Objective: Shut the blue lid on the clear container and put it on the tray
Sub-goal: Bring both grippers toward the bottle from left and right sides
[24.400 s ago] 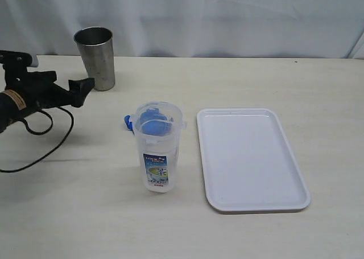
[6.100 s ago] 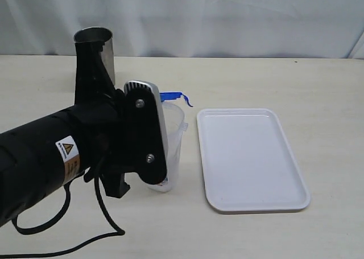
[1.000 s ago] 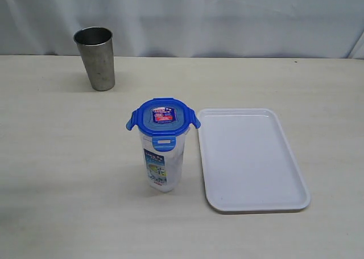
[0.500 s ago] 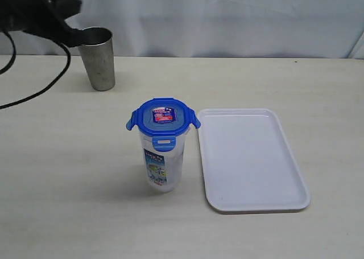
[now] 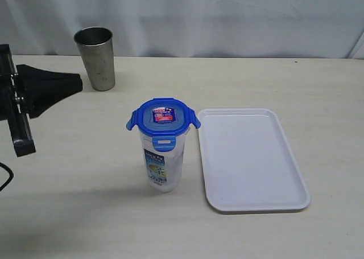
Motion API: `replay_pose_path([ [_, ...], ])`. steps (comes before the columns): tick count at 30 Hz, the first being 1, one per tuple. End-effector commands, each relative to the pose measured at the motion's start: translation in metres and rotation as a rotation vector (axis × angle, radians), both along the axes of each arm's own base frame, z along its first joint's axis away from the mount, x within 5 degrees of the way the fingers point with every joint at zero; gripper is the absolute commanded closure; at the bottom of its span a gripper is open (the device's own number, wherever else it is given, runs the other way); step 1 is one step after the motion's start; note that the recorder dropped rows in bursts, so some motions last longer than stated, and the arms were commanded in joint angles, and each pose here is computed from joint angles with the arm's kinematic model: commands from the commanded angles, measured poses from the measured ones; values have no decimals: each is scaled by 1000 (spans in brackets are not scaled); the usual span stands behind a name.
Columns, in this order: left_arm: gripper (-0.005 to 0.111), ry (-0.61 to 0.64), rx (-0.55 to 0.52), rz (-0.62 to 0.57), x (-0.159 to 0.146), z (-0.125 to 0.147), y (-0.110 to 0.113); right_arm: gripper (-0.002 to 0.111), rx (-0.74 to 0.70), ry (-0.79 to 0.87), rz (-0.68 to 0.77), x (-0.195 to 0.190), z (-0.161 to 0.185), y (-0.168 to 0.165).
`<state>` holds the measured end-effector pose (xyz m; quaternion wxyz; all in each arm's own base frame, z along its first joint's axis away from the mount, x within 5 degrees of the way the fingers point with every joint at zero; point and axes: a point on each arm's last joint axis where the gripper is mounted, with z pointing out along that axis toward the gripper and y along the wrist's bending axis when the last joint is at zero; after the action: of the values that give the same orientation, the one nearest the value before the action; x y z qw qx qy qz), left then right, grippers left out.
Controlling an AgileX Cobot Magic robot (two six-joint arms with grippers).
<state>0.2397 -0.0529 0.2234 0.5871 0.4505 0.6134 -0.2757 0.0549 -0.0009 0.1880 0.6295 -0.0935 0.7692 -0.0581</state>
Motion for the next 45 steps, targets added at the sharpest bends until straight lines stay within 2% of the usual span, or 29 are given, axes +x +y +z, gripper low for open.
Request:
replay_pose_path([
  [1,107,27,24,-51,-4,-7,-1,104,-112,-179,36,2,15,2],
  [3,107,30,41,-69,-5,-9,-1,104,-36,-281,66,1,24,6],
  [6,107,57,56,-94,-8,-11,-2,104,103,-519,119,-4,46,10],
  [10,107,101,61,-118,-11,-13,-4,104,567,-633,140,-9,59,6],
  [11,107,101,64,-129,-11,-13,-6,104,609,-644,151,-10,61,6],
  [15,107,102,67,-184,-15,-13,-18,104,516,-686,263,-10,67,16],
  [18,107,110,75,-238,-18,-16,-29,104,567,-572,286,3,76,20],
  [22,107,128,85,-288,-22,-21,-37,104,487,-369,284,40,98,29],
  [27,107,141,70,-277,-26,-26,-38,104,417,-128,385,93,108,47],
  [35,107,159,41,-259,-22,-31,-41,104,246,260,582,182,84,73],
  [41,107,159,35,-281,-19,-45,-50,104,133,278,773,221,70,87],
  [45,107,152,34,-283,-18,-46,-52,104,150,342,817,241,47,92],
])
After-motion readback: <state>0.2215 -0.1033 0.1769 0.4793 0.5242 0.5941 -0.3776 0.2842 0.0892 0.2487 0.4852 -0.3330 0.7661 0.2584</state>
